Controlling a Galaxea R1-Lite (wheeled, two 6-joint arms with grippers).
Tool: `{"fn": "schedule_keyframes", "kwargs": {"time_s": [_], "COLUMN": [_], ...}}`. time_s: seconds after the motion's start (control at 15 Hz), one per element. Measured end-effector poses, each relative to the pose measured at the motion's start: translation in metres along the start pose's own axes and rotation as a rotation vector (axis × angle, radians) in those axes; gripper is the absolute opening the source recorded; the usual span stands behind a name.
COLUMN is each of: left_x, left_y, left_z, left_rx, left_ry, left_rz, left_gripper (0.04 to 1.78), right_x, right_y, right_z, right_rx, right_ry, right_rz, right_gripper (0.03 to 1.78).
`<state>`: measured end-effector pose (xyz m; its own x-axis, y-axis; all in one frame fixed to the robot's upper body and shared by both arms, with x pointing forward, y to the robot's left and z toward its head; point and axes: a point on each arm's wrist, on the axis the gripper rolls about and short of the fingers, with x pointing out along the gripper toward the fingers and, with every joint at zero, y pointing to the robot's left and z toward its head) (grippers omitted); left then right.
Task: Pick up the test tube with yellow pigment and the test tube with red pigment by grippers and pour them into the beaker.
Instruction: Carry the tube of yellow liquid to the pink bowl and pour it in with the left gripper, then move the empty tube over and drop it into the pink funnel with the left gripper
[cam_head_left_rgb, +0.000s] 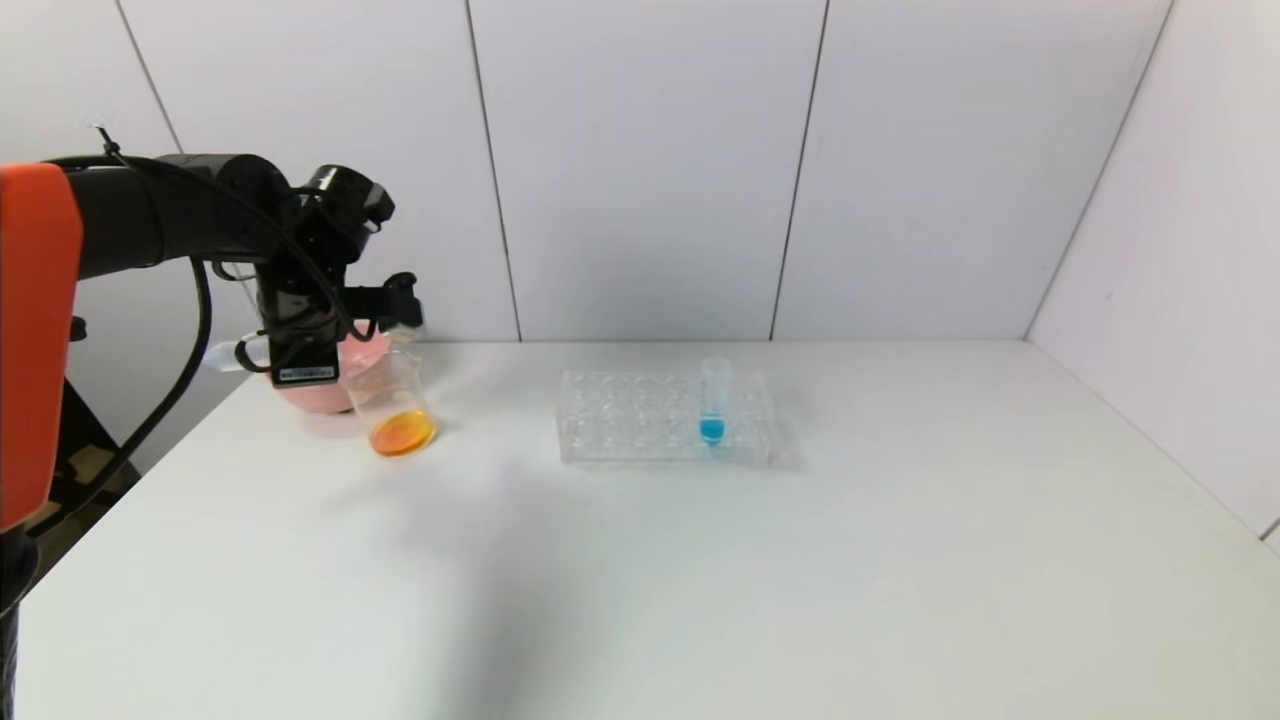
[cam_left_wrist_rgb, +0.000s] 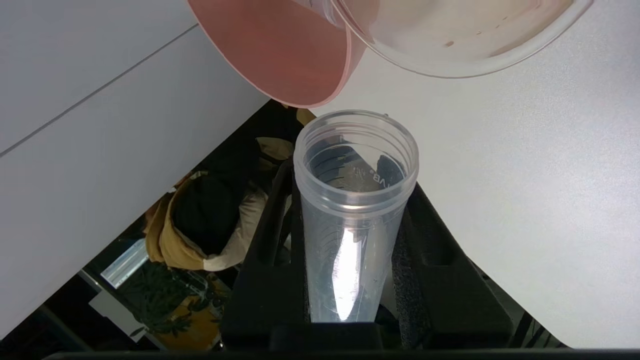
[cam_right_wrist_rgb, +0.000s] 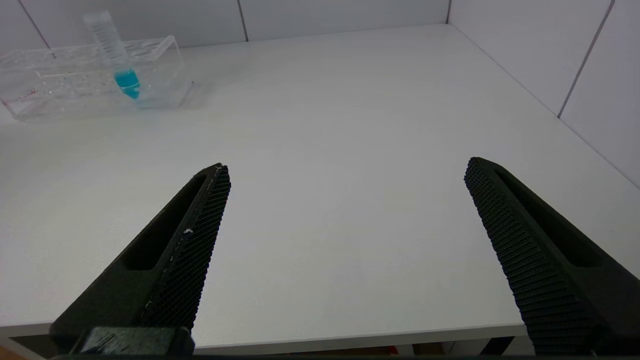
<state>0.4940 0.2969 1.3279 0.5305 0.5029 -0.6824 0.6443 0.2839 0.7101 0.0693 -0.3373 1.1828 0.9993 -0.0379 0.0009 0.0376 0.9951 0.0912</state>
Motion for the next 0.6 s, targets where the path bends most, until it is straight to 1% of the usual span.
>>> {"fn": "schedule_keyframes", "kwargs": {"time_s": [0.2, 0.47, 0.6], "left_x": [-0.0026, -0.0055, -0.0091], "left_y": [-0.0037, -0.0039, -0.0019], "left_z": [0.0063, 0.0081, 0.0062], "left_rx": [0.021, 0.021, -0.002], "left_ry": [0.041, 0.035, 0.011], "left_rz": [0.021, 0.03, 0.032], "left_gripper": [0.48, 0.48, 0.48], "right_x": [0.0, 0.0, 0.0], "right_y": [0.0, 0.0, 0.0], "right_z": [0.0, 0.0, 0.0], "right_rx": [0.0, 0.0, 0.0], "right_ry": [0.0, 0.0, 0.0], "right_rz": [0.0, 0.0, 0.0], "right_gripper": [1.71, 1.71, 1.71]}}
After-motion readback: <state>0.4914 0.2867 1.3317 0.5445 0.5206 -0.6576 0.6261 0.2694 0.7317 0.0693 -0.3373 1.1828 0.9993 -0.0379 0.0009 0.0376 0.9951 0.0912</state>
